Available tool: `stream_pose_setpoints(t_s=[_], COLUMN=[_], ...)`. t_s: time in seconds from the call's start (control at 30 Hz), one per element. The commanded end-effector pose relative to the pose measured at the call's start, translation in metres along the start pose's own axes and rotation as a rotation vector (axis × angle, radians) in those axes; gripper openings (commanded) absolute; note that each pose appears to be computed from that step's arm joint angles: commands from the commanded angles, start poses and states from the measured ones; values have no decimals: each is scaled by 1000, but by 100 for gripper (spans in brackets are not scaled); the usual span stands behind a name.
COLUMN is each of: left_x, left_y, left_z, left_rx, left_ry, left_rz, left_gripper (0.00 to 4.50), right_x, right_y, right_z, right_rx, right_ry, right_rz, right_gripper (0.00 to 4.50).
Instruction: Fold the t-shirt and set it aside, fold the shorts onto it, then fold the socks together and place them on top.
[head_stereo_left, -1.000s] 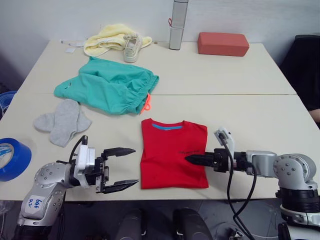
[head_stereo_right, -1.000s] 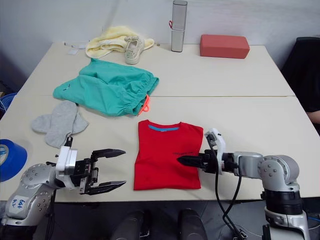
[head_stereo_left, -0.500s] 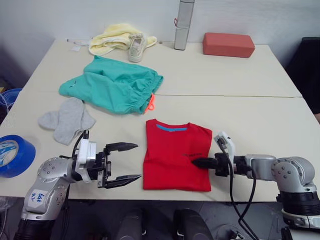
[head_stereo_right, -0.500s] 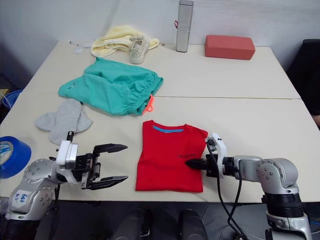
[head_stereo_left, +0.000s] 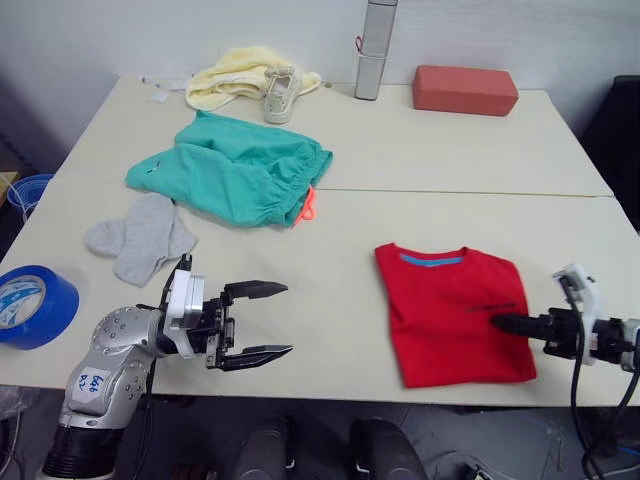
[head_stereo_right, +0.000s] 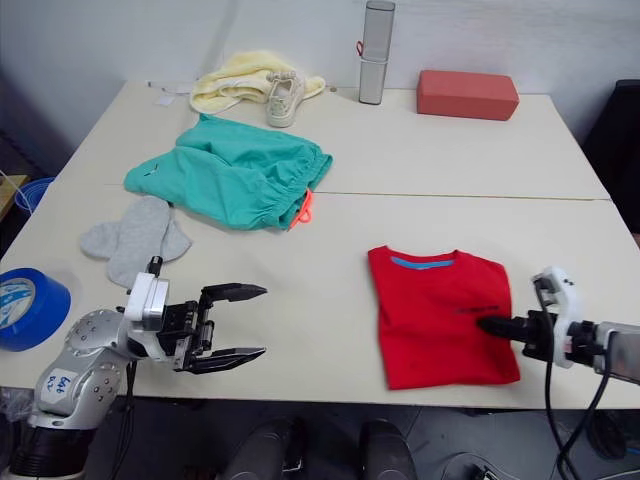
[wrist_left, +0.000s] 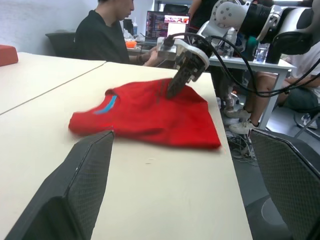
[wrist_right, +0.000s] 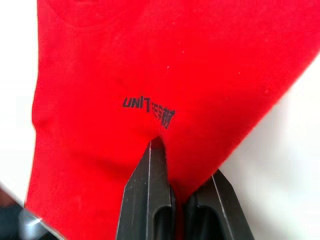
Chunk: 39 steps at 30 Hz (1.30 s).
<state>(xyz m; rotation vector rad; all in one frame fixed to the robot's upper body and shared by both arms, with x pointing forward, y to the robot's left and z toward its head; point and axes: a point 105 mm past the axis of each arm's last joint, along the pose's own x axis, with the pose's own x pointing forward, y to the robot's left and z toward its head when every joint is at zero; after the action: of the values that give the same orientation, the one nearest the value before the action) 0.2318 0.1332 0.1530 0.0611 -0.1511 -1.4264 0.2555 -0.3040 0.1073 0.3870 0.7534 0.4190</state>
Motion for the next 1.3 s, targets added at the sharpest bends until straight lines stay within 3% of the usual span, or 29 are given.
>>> stream_pose_setpoints(t_s=[0.03, 0.3, 0.67, 0.83, 1.03, 1.13, 1.3], left_x=[3, -1, -3, -2, -8, -22, -45], left_y=[-2, -3, -3, -2, 5, 9, 29], left_z=[4, 5, 3, 2, 0, -2, -5], left_rx=[26, 29, 26, 27, 18, -34, -5], left_ry=[-7, 13, 26, 25, 38, 53, 80], left_rz=[-24, -23, -21, -22, 2, 53, 216], left_gripper=[450, 450, 450, 450, 450, 450, 450], right_x=[-14, -35, -44, -57, -129, -141, -125], right_y=[-20, -59, -71, -71, -78, -51, -7], right_z=[12, 24, 25, 32, 47, 68, 81], right_rx=[-56, -143, -109, -129, -270, -452, -826], right_ry=[-26, 31, 104, 79, 44, -32, -224], right_rz=[-71, -181, -234, -254, -415, -346, -210], right_gripper=[5, 5, 5, 144, 346, 448, 448])
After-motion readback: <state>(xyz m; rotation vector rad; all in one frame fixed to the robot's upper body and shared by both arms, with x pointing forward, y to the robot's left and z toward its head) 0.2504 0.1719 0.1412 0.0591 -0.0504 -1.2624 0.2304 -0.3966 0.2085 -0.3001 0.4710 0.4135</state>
